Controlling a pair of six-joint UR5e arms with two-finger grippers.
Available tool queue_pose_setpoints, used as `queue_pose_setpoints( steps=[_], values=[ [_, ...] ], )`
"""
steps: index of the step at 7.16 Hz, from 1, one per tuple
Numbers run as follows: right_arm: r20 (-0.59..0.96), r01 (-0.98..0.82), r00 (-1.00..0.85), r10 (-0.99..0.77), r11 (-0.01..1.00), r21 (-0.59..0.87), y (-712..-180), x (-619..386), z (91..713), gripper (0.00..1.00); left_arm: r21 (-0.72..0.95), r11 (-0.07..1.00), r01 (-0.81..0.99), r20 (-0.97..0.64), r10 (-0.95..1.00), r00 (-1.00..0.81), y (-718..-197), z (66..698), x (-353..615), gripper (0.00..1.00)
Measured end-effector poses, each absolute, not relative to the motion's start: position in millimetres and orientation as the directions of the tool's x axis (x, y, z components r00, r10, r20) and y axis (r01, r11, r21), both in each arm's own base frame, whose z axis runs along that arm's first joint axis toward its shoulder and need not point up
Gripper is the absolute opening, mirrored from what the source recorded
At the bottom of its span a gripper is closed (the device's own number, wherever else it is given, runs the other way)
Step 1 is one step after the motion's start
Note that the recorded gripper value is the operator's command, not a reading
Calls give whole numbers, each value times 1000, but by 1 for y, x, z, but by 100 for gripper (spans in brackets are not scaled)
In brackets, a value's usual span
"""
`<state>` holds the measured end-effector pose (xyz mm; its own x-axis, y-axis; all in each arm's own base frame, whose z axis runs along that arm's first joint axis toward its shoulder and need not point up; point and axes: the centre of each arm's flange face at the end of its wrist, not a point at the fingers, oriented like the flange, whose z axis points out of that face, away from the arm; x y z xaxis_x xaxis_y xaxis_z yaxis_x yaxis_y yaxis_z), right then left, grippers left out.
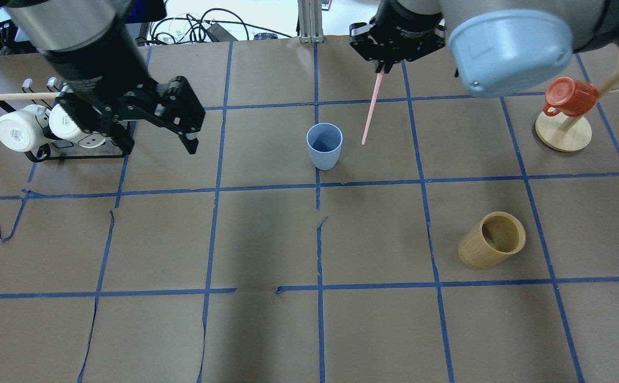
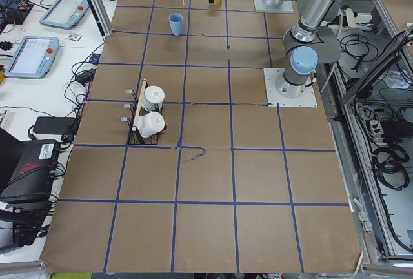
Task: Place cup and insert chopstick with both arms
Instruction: 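Lower the chopstick into the blue cup with the right gripper while the left arm withdraws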
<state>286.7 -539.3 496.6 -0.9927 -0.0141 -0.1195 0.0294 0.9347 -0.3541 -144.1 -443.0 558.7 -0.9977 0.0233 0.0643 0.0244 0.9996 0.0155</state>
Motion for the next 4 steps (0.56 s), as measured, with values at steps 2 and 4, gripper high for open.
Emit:
queue_pose_setpoints(
  steps=[2,4],
  values=[
    [-137,33,-990,-25,913,-407,-553,303,483,0,-110,994,12,15,14,-1000,-460,557,-135,100],
    [-142,44,-990,-16,912,-408,-559,307,469,0,-183,983,2,-5,1,-1000,-472,556,-133,100]
  ],
)
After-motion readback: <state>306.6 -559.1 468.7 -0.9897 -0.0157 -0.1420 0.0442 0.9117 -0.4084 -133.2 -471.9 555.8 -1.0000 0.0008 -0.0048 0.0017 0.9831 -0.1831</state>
